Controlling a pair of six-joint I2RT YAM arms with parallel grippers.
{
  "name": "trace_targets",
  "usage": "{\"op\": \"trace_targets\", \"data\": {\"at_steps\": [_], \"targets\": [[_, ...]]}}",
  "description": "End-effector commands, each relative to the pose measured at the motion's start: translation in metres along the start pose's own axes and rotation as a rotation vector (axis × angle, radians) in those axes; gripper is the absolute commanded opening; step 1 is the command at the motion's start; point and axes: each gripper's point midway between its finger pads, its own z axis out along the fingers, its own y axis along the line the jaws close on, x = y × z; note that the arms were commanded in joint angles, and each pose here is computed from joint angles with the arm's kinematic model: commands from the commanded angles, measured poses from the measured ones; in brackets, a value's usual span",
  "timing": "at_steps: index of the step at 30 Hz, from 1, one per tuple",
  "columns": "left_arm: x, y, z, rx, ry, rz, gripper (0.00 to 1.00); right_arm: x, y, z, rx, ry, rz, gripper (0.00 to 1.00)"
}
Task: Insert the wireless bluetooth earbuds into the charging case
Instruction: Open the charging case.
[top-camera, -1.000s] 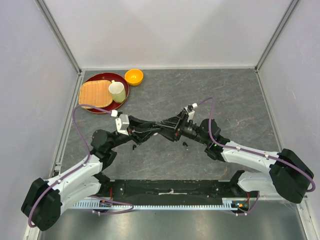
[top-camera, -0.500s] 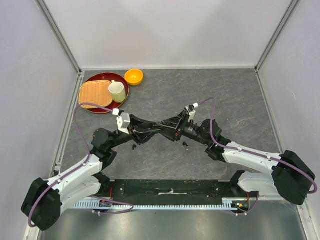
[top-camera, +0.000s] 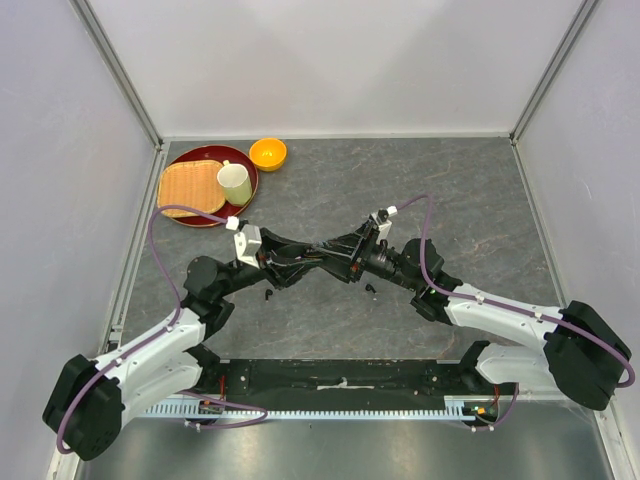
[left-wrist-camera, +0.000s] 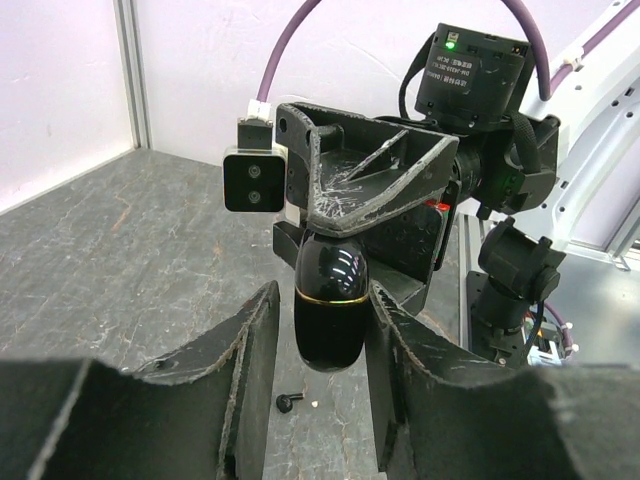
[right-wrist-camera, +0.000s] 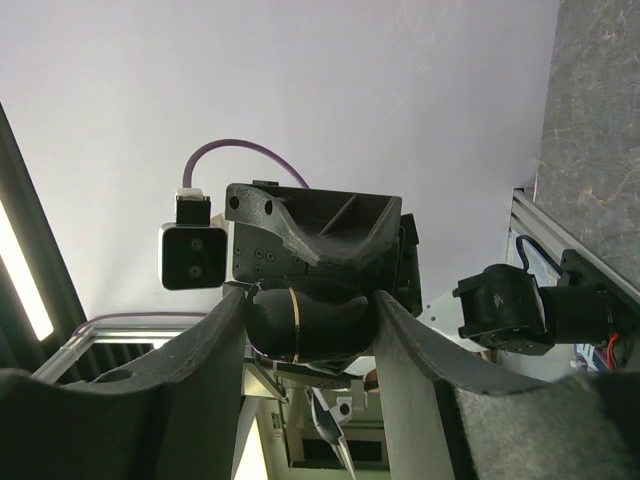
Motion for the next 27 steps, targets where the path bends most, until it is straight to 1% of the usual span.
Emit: {"op": "trace_targets", "data": {"at_steps": [1,6,9,11,14,15,17,18,19,21,23,25,27], "targets": [[-0.004,0.001,0.005,-0.001,0.000,-0.028,0.46,0.012,0.027,-0.005,-0.092,0.037,-0.009,0.00],[-0.002,-0.002,0.006,0.016,0.005,-0.025,0.47,0.011,0.026,-0.005,-0.089,0.035,-0.007,0.00],[-0.003,-0.001,0.005,0.009,-0.007,-0.017,0.45,0.011,0.025,-0.004,-0.085,0.034,-0.004,0.00],[-0.005,0.000,0.005,0.004,-0.016,-0.010,0.41,0.011,0.023,-0.004,-0.078,0.035,0.000,0.00],[-0.005,0.001,0.004,-0.002,-0.023,-0.006,0.30,0.011,0.022,-0.004,-0.076,0.035,0.002,0.00],[-0.004,0.001,0.005,-0.003,-0.020,-0.008,0.20,0.010,0.020,-0.004,-0.070,0.035,0.004,0.00],[-0.005,0.001,0.004,-0.004,-0.027,-0.006,0.11,0.011,0.019,-0.004,-0.070,0.037,0.003,0.00],[-0.005,0.001,0.004,-0.006,-0.029,-0.008,0.04,0.010,0.018,-0.004,-0.066,0.035,0.004,0.01],[-0.003,0.003,0.003,-0.016,-0.030,-0.012,0.02,0.011,0.017,-0.004,-0.064,0.036,0.003,0.03],[-0.004,0.003,0.001,-0.021,-0.043,-0.010,0.02,0.010,0.015,-0.005,-0.057,0.032,0.001,0.07],[-0.006,0.002,0.001,-0.019,-0.051,-0.005,0.02,0.010,0.014,-0.005,-0.048,0.031,-0.014,0.13],[-0.006,0.002,0.000,-0.023,-0.056,-0.005,0.02,0.010,0.011,-0.006,-0.034,0.028,-0.023,0.16],[-0.008,0.001,-0.001,-0.027,-0.062,-0.001,0.02,0.009,0.010,-0.006,-0.022,0.020,-0.038,0.29]]}}
